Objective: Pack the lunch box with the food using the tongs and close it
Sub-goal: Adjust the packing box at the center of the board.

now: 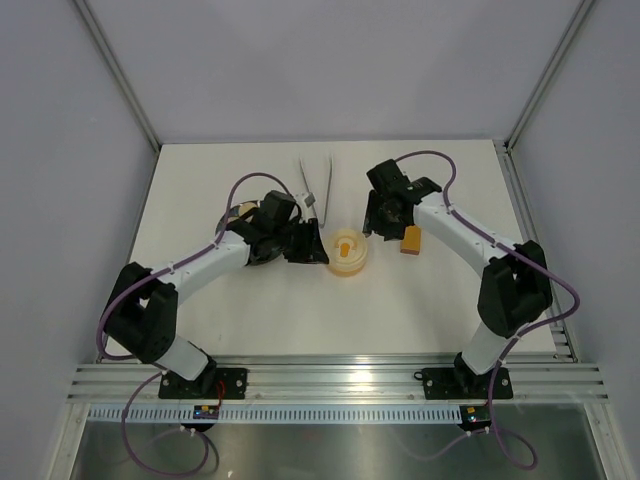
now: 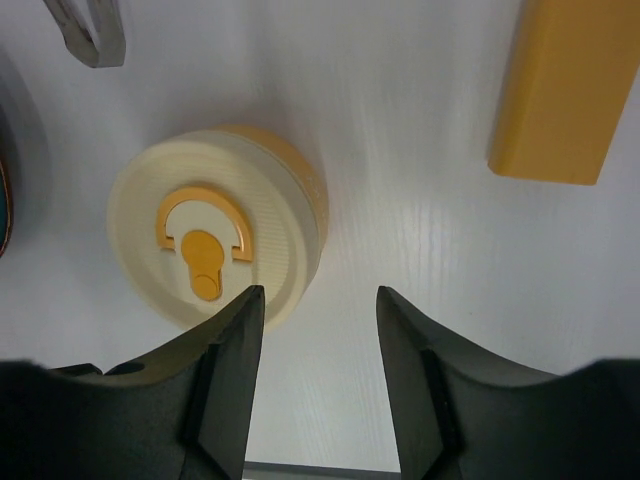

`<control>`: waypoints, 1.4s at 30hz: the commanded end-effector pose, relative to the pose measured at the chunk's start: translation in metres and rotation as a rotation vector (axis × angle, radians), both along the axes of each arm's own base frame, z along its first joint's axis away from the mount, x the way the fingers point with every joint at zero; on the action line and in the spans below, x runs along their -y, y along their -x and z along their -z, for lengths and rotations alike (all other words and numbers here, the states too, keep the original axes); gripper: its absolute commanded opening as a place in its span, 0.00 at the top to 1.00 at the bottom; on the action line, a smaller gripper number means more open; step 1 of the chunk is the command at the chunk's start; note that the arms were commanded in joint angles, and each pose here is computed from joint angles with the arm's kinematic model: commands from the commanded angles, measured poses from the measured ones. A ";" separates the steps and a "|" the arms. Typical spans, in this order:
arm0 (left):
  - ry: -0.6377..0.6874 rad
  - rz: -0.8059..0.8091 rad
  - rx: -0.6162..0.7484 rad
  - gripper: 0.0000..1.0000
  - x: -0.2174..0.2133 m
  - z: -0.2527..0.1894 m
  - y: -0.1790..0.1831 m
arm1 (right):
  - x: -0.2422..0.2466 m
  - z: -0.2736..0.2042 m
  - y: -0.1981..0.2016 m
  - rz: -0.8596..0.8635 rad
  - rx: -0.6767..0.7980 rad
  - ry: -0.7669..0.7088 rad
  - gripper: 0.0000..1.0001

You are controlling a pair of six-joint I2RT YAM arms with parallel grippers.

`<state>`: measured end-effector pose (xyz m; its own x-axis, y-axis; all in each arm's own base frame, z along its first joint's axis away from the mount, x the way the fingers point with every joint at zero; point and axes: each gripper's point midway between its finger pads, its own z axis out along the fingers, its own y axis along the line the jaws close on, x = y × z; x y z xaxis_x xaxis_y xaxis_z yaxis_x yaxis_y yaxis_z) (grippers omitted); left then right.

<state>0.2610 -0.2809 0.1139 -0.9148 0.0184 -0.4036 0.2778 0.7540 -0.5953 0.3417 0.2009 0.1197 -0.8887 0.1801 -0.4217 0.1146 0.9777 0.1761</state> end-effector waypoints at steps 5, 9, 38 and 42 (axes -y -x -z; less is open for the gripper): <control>0.011 -0.054 0.138 0.71 -0.004 -0.037 -0.062 | -0.012 0.013 0.031 0.002 -0.044 -0.084 0.46; 0.001 -0.026 0.115 0.70 0.007 -0.025 -0.079 | -0.025 0.027 0.035 -0.009 -0.073 -0.123 0.47; 0.057 0.101 -0.067 0.94 0.025 0.026 0.006 | -0.010 0.049 -0.039 -0.020 -0.040 0.115 0.92; 0.070 0.162 -0.062 0.51 0.036 0.012 0.019 | -0.012 0.051 -0.057 -0.053 -0.038 0.142 0.88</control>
<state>0.2467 -0.3022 0.0666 -0.9485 0.1179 -0.2941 0.2840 0.7280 -0.6239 0.3785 0.2296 0.0742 -0.9200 0.1206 -0.3728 0.0790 0.9890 0.1248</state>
